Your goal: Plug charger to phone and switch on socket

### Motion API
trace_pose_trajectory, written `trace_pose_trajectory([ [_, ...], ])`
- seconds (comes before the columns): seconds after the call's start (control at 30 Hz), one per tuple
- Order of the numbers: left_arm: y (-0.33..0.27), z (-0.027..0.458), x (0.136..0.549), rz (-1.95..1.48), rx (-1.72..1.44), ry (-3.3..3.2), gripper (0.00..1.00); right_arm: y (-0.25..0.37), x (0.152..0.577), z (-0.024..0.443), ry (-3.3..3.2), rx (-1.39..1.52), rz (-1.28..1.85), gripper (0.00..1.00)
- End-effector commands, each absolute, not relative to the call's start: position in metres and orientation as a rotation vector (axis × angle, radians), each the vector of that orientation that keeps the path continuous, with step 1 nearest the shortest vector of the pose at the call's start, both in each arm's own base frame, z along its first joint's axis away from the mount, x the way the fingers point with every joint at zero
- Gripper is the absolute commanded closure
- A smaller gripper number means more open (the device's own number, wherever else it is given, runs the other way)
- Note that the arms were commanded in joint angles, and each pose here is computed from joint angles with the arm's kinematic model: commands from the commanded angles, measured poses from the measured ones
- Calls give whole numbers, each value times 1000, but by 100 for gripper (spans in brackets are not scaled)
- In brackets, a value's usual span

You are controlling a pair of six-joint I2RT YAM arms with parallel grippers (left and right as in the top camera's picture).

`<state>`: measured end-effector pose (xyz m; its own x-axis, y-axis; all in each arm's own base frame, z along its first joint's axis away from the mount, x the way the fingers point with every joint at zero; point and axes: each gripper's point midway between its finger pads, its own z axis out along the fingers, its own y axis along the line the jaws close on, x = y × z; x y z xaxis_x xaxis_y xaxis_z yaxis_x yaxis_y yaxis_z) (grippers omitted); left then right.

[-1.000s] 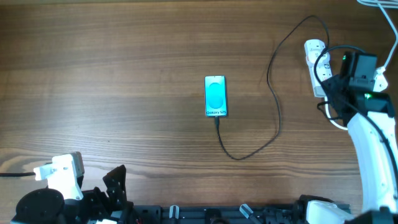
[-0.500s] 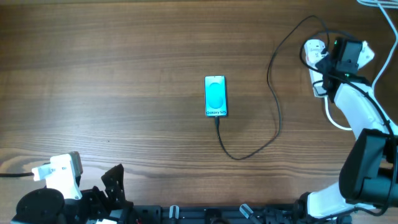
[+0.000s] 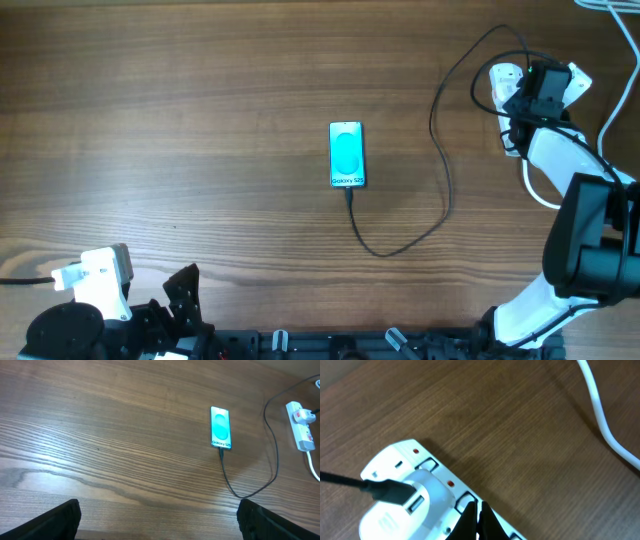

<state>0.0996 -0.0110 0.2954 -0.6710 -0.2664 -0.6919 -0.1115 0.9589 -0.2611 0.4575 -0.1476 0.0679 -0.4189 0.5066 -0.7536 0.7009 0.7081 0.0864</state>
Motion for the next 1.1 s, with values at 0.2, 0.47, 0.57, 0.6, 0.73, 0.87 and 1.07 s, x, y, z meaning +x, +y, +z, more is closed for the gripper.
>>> trace_pose_trajectory([
  [0.2, -9, 294, 99, -244, -273, 2302, 0, -146, 468, 38, 2141, 903, -286, 96],
  [0.47, -8, 295, 99, -239, -274, 2300, 0, -140, 473, 27, 2159, 891, -237, 96],
  [0.57, -8, 295, 99, -239, -274, 2300, 0, -139, 473, 21, 2170, 888, -227, 95],
  [0.6, -8, 295, 99, -239, -274, 2301, 0, -139, 474, 22, 2164, 888, -226, 96],
  [0.73, -8, 295, 99, -239, -274, 2301, 0, -140, 478, 25, 2143, 883, -220, 96],
  [0.87, -8, 295, 99, -239, -274, 2300, 0, -143, 480, 30, 2119, 885, -239, 95],
  [1.07, -8, 295, 99, -237, -270, 2300, 0, -144, 480, 27, 2118, 887, -241, 96],
])
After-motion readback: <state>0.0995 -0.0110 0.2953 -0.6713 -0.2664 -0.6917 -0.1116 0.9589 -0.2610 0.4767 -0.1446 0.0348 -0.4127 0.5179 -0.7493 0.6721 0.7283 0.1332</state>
